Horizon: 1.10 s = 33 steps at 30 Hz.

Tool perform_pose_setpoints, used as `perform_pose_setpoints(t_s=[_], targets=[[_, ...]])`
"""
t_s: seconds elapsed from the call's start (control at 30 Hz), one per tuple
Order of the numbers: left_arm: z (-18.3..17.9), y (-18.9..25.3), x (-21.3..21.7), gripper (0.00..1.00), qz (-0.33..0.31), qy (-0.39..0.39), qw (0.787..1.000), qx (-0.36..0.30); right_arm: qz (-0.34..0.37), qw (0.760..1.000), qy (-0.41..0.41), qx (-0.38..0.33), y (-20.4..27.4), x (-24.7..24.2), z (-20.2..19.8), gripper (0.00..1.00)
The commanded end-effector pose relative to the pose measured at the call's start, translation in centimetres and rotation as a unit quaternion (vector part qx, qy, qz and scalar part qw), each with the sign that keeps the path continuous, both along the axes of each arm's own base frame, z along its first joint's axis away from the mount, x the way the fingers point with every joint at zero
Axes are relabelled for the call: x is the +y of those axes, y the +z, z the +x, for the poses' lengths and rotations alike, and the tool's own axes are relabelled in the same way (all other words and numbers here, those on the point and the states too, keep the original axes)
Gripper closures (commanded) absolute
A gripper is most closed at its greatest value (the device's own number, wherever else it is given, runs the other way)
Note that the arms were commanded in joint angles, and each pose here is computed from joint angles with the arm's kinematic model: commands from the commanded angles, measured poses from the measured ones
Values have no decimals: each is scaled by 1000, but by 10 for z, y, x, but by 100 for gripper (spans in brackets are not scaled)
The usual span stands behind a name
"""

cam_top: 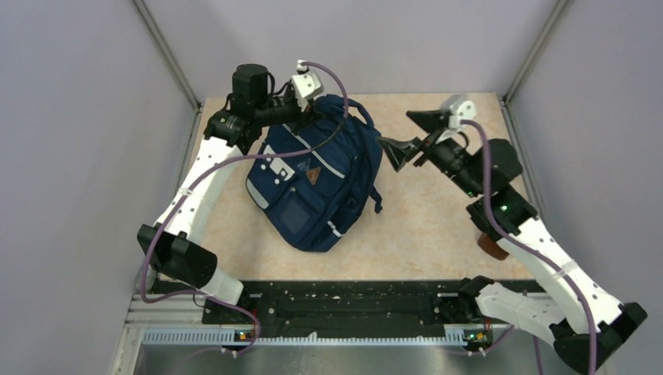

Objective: Pack the student bag
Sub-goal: Adjust the student bag at the center of the board.

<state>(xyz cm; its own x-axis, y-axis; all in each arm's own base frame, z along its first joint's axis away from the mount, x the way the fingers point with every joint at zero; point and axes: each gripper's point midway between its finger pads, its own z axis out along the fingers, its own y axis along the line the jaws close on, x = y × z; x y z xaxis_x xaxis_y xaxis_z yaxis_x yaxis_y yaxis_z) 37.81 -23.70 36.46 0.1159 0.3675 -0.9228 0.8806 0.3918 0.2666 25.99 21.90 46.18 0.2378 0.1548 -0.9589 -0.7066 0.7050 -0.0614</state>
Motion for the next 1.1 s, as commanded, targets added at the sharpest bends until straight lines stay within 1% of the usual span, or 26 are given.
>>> perform_pose_setpoints(t_s=[0.0, 0.13, 0.23, 0.37, 0.47, 0.53, 0.57, 0.6, 0.63, 0.67, 0.7, 0.73, 0.77, 0.83, 0.93, 1.0, 1.07], targets=[[-6, 95, 8, 100, -82, 29, 988, -125, -3, 994, -23, 111, -82, 8, 23, 7], [-6, 100, 12, 100, -85, 40, 987, -130, -4, 988, -38, 151, -128, 11, 35, 7], [-7, 103, 14, 100, -88, 44, 986, -133, -8, 985, -30, 168, -152, 19, 41, 7], [-10, 109, 15, 100, -94, 47, 985, -137, -5, 985, -4, 173, -164, 36, 48, 8], [-18, 117, 16, 100, -104, 43, 983, -145, 2, 986, -10, 169, -169, 43, 63, 7], [-23, 124, 16, 100, -113, 40, 981, -149, -8, 987, -13, 159, -172, 50, 75, 10], [-27, 129, 16, 100, -119, 37, 980, -152, -13, 989, -17, 148, -168, 53, 83, 13], [-30, 133, 16, 100, -125, 36, 979, -155, -18, 989, -21, 143, -163, 56, 90, 26], [-34, 138, 17, 100, -130, 36, 978, -158, -29, 989, -25, 142, -159, 58, 95, 44], [-37, 144, 19, 100, -137, 39, 976, -163, -30, 990, -27, 133, -145, 59, 99, 63], [-40, 151, 21, 100, -144, 43, 974, -170, -28, 992, -29, 115, -126, 58, 99, 80], [-43, 161, 26, 100, -155, 56, 970, -179, -23, 995, -33, 95, -104, 55, 98, 92], [-45, 171, 32, 100, -169, 72, 965, -189, -13, 996, -43, 71, -77, 49, 95, 100], [-52, 192, 44, 100, -203, 104, 952, -203, 3, 998, -60, 23, -28, 35, 86, 100], [-66, 212, 58, 100, -244, 129, 937, -213, -7, 998, -66, -23, 21, 24, 74, 100], [-77, 215, 57, 100, -262, 121, 936, -202, -24, 997, -61, -35, 32, 26, 72, 100], [-89, 209, 52, 100, -277, 99, 939, -178, -37, 996, -68, -48, 26, 26, 77, 100]])
